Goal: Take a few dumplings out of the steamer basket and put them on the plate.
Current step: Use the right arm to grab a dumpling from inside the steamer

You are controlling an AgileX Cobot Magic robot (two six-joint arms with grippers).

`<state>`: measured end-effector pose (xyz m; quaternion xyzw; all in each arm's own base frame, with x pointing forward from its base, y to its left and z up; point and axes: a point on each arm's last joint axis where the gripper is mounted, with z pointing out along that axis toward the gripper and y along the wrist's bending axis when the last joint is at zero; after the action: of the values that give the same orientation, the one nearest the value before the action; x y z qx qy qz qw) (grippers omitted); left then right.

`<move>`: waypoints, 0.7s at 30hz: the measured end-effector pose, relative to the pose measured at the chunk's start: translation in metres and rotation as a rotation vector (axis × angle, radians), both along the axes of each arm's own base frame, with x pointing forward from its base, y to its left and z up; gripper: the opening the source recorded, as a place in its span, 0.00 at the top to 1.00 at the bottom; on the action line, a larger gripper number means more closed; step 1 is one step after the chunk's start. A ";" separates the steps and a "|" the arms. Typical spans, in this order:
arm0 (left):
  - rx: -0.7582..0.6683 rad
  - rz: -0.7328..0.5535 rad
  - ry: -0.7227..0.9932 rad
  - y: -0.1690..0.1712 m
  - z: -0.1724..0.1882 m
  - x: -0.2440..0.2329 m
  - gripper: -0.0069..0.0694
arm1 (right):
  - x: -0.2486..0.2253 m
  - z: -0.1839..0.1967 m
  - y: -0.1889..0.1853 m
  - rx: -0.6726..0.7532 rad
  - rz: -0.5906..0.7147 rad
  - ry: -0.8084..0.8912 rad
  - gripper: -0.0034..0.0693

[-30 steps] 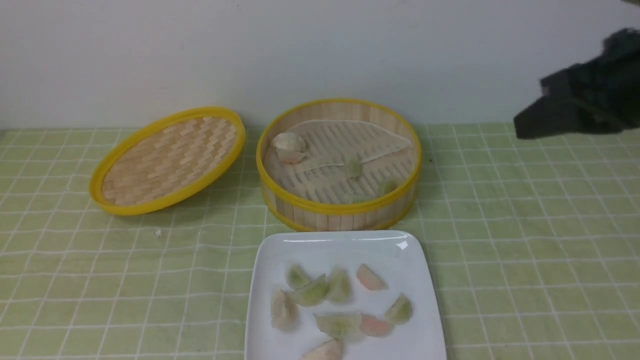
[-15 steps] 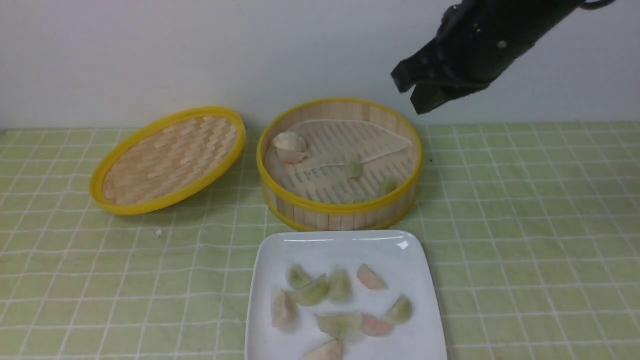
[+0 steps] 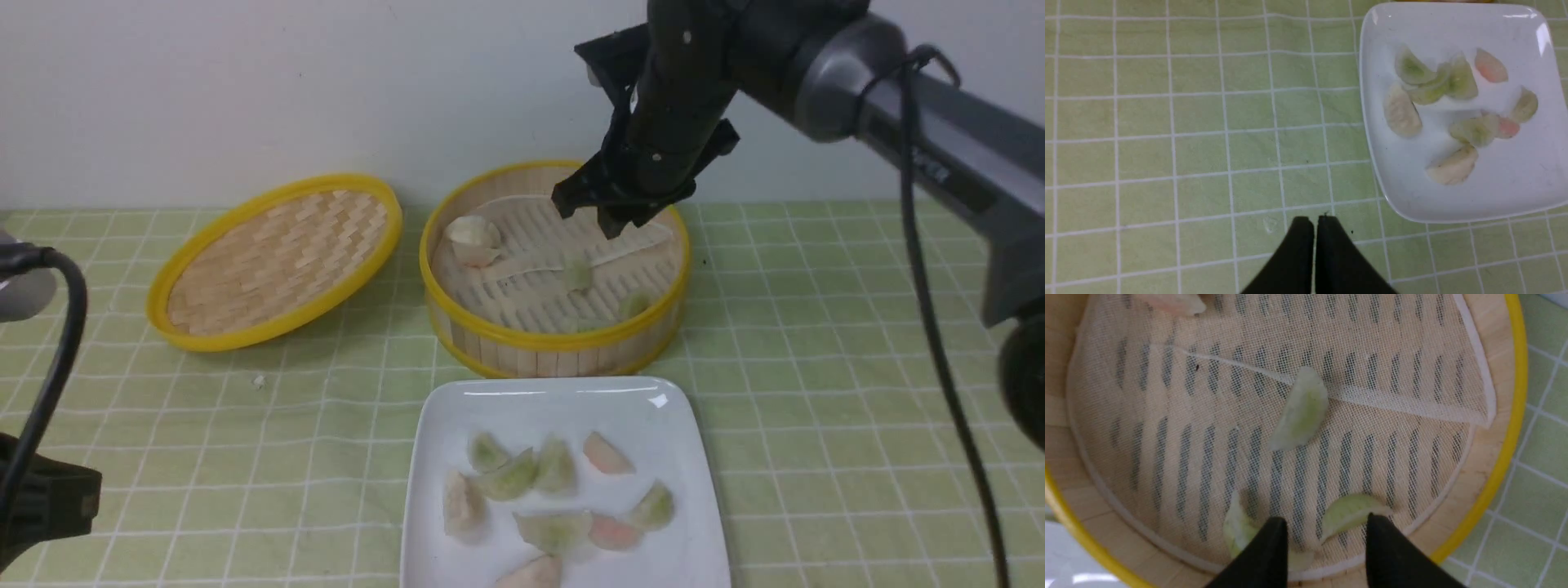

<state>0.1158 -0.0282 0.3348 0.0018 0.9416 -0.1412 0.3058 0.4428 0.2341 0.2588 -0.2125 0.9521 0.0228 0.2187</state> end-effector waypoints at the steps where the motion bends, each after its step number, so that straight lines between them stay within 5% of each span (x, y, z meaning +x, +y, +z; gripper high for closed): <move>1: 0.000 -0.002 -0.002 0.000 0.000 0.000 0.92 | 0.003 -0.004 0.001 -0.002 0.000 -0.003 0.53; 9: 0.003 -0.010 0.006 0.000 0.000 -0.001 0.92 | 0.019 -0.059 0.006 -0.085 0.001 0.057 0.20; 21: 0.009 -0.022 0.029 0.000 -0.001 -0.003 0.92 | 0.020 -0.076 0.009 -0.073 0.001 0.094 0.17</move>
<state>0.1127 -0.0287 0.3341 0.0113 0.9464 -0.1402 0.2907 0.4629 0.2433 0.1832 -0.2193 0.9615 -0.0020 0.1656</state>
